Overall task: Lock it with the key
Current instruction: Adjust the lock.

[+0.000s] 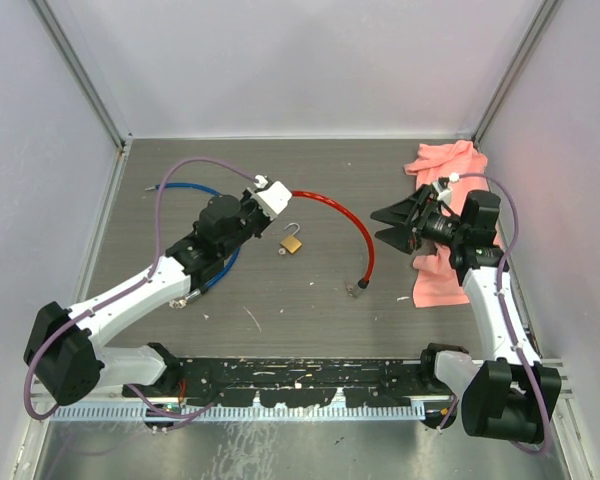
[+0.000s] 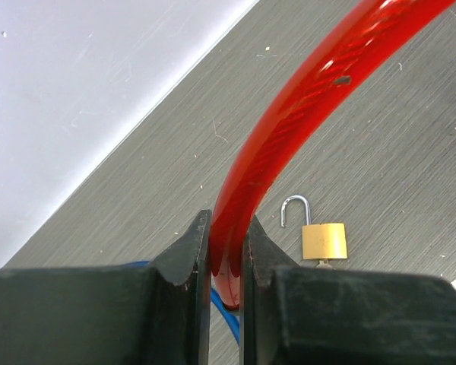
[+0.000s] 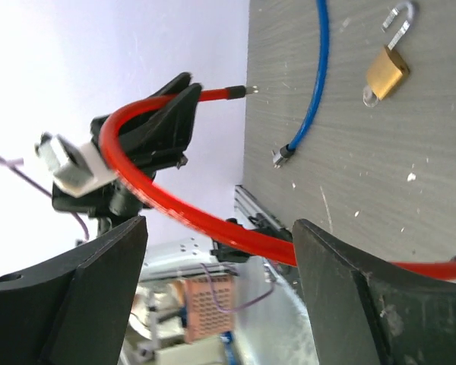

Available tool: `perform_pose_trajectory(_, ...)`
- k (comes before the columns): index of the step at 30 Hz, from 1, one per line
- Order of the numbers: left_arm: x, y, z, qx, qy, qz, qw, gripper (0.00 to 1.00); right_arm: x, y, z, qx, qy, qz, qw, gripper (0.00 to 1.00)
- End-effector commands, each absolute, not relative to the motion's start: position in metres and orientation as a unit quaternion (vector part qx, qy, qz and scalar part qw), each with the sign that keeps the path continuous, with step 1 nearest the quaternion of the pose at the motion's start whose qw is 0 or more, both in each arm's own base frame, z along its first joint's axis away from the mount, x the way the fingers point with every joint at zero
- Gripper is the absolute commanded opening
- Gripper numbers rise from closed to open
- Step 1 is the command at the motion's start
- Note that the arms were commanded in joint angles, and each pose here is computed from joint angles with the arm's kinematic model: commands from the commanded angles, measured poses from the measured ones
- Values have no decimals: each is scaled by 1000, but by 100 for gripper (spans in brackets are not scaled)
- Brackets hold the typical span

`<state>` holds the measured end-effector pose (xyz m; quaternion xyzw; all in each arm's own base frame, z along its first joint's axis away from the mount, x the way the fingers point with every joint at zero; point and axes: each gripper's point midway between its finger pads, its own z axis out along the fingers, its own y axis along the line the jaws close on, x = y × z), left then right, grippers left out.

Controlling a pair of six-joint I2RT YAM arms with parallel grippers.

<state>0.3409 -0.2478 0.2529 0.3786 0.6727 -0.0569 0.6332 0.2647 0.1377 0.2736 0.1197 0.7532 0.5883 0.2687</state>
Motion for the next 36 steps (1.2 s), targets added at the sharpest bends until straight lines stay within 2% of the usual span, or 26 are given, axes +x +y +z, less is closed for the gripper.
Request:
perform_pose_trajectory(1, 340, -251, 300, 350, 626, -61, 694, 0, 271, 132, 264, 233, 743, 589, 218, 82)
perform_pose_trajectory(8, 340, -254, 300, 359, 622, -44, 695, 0, 260, 135, 251, 271, 749, 584, 160, 81)
perform_pose_trajectory(10, 341, -253, 301, 356, 621, -37, 697, 0, 262, 135, 259, 249, 751, 585, 179, 81)
perform_pose_trajectory(12, 343, -252, 302, 354, 622, -33, 698, 0, 273, 128, 273, 184, 770, 553, 262, 80)
perform_pose_trajectory(16, 344, -253, 302, 356, 628, -35, 691, 0, 295, 106, 322, -9, 773, 426, 470, 81)
perform_pose_trajectory(18, 343, -256, 302, 362, 629, -41, 686, 0, 292, 106, 349, -138, 734, 378, 547, 82)
perform_pose_trajectory(20, 342, -261, 300, 370, 630, -49, 681, 0, 277, 119, 362, -284, 675, 362, 577, 82)
perform_pose_trajectory(23, 341, -268, 302, 379, 630, -64, 674, 0, 262, 130, 364, -421, 592, 349, 592, 89)
perform_pose_trajectory(28, 339, -273, 305, 385, 635, -79, 665, 0, 279, 142, 362, -446, 596, 321, 585, 92)
perform_pose_trajectory(33, 336, -275, 311, 384, 639, -90, 660, 0, 275, 190, 336, -489, 617, 275, 552, 92)
perform_pose_trajectory(36, 335, -276, 313, 383, 640, -96, 659, 0, 283, 198, 331, -481, 628, 247, 559, 87)
